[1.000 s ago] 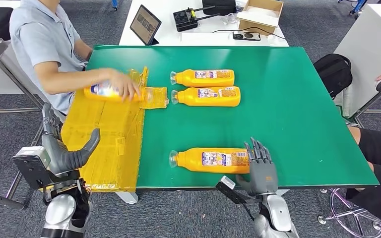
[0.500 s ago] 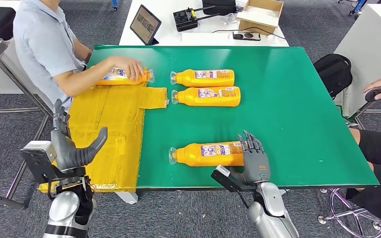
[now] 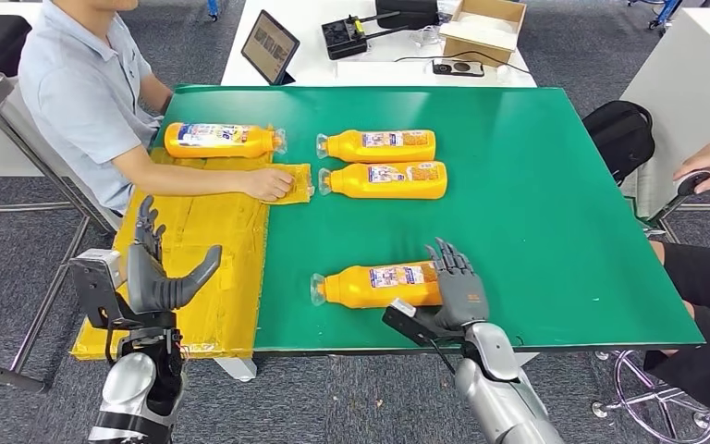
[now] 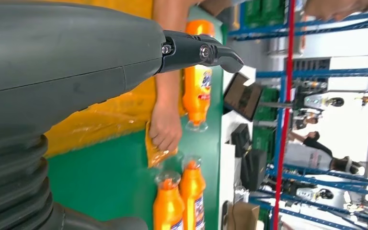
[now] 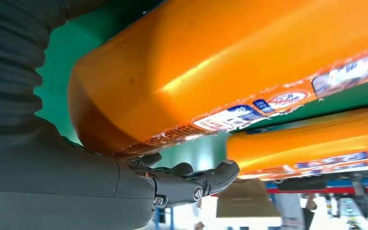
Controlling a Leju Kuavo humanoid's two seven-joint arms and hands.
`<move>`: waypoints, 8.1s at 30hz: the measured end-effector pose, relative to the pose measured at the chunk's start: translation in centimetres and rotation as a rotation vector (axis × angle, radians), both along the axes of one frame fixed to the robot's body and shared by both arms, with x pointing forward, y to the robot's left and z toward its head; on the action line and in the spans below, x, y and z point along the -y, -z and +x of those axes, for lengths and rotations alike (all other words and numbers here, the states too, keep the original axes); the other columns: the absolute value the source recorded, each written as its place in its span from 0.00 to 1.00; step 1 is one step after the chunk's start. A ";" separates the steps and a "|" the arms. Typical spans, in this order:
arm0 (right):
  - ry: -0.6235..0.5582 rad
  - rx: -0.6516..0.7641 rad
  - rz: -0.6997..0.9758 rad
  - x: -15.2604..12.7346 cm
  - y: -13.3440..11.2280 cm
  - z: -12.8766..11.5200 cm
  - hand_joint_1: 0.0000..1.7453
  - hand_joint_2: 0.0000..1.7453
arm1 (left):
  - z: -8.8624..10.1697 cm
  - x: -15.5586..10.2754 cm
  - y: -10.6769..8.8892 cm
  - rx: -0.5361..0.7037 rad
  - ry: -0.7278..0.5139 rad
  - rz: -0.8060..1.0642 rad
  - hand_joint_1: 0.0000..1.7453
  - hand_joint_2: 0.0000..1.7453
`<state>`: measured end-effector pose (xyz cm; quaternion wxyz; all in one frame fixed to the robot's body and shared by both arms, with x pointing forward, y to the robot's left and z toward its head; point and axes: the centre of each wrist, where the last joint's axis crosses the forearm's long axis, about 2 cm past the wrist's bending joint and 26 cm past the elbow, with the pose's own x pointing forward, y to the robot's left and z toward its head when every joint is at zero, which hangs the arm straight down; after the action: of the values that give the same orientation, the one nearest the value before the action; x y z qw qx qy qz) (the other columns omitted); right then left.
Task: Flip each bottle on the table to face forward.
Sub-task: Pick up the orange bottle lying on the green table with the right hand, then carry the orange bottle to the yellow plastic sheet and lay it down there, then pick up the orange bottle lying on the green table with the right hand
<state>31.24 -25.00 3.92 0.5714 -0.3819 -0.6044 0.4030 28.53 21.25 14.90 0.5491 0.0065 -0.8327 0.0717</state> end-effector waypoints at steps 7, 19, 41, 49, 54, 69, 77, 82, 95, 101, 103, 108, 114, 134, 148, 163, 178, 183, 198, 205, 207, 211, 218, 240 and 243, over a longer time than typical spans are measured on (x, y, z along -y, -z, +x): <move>-0.049 -0.073 -0.054 -0.9 -0.9 1.7 0.78 1.00 | 0.5 0.0 0.5 -0.069 0.023 -0.037 0.00 1.00; 0.012 -0.272 -0.110 -1.4 -2.5 4.7 1.00 1.00 | 0.7 -0.5 1.4 -0.175 -0.001 -0.043 0.00 1.00; -0.173 0.092 0.746 -1.9 -0.8 -1.4 1.00 1.00 | -5.0 3.5 4.8 -0.106 0.311 -0.049 0.00 1.00; -0.139 0.372 0.849 -4.1 -3.6 -5.8 1.00 1.00 | -9.0 7.6 6.0 -0.157 0.283 -0.306 0.00 1.00; -0.171 0.359 0.850 -5.4 -4.3 -6.2 1.00 1.00 | -9.7 8.6 5.5 -0.116 0.309 -0.273 0.00 1.00; -0.292 0.166 0.815 -12.0 -3.8 -5.3 1.00 1.00 | -9.7 9.9 2.4 0.135 0.353 -0.077 0.00 1.00; -0.328 0.212 0.699 -13.0 -4.0 -4.7 1.00 1.00 | -10.0 10.5 2.7 0.029 0.540 -0.246 0.00 1.00; -0.332 0.240 0.644 -13.2 -4.0 -4.6 1.00 1.00 | -9.9 10.4 3.2 -0.051 0.626 -0.333 0.00 1.00; -0.407 0.109 0.705 -16.3 -2.8 -6.3 1.00 1.00 | -8.6 10.3 2.0 0.049 0.446 -0.183 0.00 1.00; -0.445 0.036 0.711 -17.9 -2.7 -6.6 1.00 1.00 | -8.2 10.1 1.5 0.096 0.377 -0.141 0.82 1.00; -0.456 0.023 0.703 -18.2 -2.7 -6.7 0.94 1.00 | -8.2 10.1 1.5 0.086 0.384 -0.159 1.00 1.00; -0.462 0.012 0.693 -18.3 -2.4 -6.8 0.66 1.00 | -8.1 9.8 1.6 0.015 0.473 -0.295 1.00 1.00; -0.477 0.031 0.701 -18.3 -2.2 -6.8 0.00 0.00 | -8.0 9.6 1.8 -0.018 0.527 -0.366 1.00 1.00; -0.487 0.399 0.696 -15.8 -3.8 -9.7 0.00 0.00 | -5.1 4.3 2.3 0.019 0.003 0.205 1.00 1.00; -0.375 0.458 0.692 -11.1 -3.5 -13.2 0.00 0.00 | 0.5 -0.2 1.5 0.086 -0.292 0.876 1.00 1.00; -0.383 0.371 0.729 -9.8 -2.6 -14.3 0.00 0.00 | 5.3 -2.5 4.2 -0.099 -0.136 1.354 1.00 1.00; -0.416 0.276 0.813 -9.7 -1.2 -14.5 0.00 0.00 | 9.3 -1.6 4.7 -0.274 0.198 1.369 0.02 1.00; -0.415 0.266 0.811 -9.6 -0.8 -14.5 0.00 0.00 | 9.4 -1.4 5.4 -0.345 0.305 1.368 0.00 1.00; -0.357 0.271 0.790 -9.1 0.2 -14.0 0.00 0.00 | 8.8 0.4 4.9 -0.300 0.495 0.690 0.00 1.00; -0.327 0.300 0.771 -9.0 0.2 -14.1 0.00 0.00 | 7.5 1.7 2.8 -0.196 0.454 0.441 0.00 1.00; -0.325 0.303 0.768 -9.0 0.3 -14.1 0.00 0.00 | 7.4 1.7 2.5 -0.177 0.447 0.420 0.00 1.00; -0.291 0.338 0.749 -9.0 0.3 -14.3 0.00 0.00 | 6.6 2.0 1.9 -0.104 0.389 0.242 0.00 1.00; -0.284 0.359 0.722 -9.1 0.3 -14.6 0.00 1.00 | 4.6 2.3 0.6 -0.003 0.274 0.093 0.00 1.00; 0.062 0.327 0.221 -0.3 -0.6 -10.2 0.00 1.00 | -5.2 3.1 1.6 -0.003 -0.147 0.003 0.00 1.00; 0.064 0.329 0.198 0.1 -0.7 -8.9 0.00 1.00 | -5.1 3.4 1.5 -0.022 -0.107 -0.019 0.00 1.00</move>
<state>22.33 -25.13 4.65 0.5121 -0.4038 -0.7139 0.2550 23.40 17.84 13.40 0.5537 0.0465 -0.8243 0.1085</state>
